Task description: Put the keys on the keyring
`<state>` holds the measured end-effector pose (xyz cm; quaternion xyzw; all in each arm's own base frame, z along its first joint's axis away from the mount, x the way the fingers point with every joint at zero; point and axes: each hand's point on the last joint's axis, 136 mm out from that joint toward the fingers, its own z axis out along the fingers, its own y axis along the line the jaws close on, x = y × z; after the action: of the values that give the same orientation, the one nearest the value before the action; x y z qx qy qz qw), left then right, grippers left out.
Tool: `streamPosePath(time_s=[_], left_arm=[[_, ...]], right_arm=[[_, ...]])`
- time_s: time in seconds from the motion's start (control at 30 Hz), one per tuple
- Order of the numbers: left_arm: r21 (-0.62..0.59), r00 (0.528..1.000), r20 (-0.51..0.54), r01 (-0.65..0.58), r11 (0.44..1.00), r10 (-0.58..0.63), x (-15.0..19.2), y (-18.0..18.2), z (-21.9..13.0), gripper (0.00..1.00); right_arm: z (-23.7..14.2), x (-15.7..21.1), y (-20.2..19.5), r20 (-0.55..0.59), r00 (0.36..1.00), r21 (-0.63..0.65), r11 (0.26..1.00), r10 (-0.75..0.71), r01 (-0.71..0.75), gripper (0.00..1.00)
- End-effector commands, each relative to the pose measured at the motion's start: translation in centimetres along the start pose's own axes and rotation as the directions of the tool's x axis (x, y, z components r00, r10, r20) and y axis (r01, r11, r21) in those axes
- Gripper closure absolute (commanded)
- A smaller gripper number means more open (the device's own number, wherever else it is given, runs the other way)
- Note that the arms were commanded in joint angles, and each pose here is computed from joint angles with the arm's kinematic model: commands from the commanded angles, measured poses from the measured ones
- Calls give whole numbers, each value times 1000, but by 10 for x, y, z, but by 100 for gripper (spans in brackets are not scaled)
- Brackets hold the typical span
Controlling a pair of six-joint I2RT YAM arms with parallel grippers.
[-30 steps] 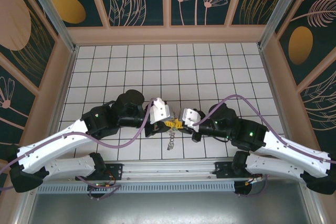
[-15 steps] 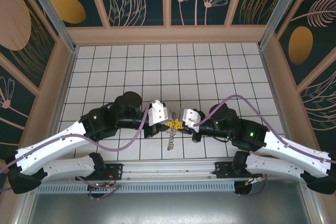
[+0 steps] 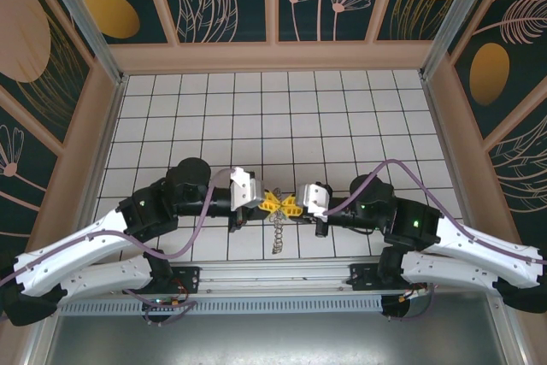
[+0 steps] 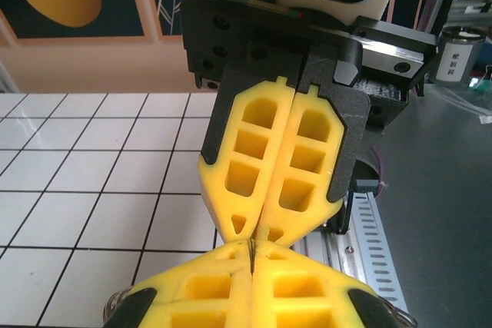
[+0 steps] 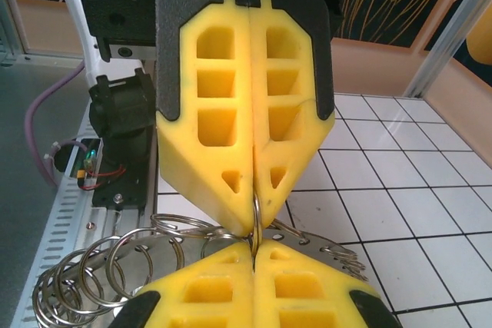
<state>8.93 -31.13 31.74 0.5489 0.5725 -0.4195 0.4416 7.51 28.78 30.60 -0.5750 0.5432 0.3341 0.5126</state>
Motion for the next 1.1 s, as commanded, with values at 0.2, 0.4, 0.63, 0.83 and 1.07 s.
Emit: streamPosePath(time_s=[0.2, 0.4, 0.63, 0.83, 1.07], left_arm=[[24, 977, 211, -43, 999, 37, -40, -8, -11, 100], [21, 970, 239, -53, 998, 46, -47, -9, -14, 100], [32, 968, 246, -51, 998, 41, -49, -11, -16, 100], [38, 964, 262, -54, 998, 42, -53, -13, -17, 100], [42, 960, 278, -54, 998, 40, -57, -15, -20, 100]], right_arm=[[1, -9, 9, 56, 998, -34, 999, -31, 33, 92], [-2, -11, 10, 74, 997, -38, 999, -31, 33, 90], [-3, -8, 11, 76, 997, -37, 999, -17, 20, 94], [-4, -9, 11, 88, 996, -33, 999, -19, 22, 88], [-4, -7, 10, 90, 996, -27, 999, -18, 21, 88]])
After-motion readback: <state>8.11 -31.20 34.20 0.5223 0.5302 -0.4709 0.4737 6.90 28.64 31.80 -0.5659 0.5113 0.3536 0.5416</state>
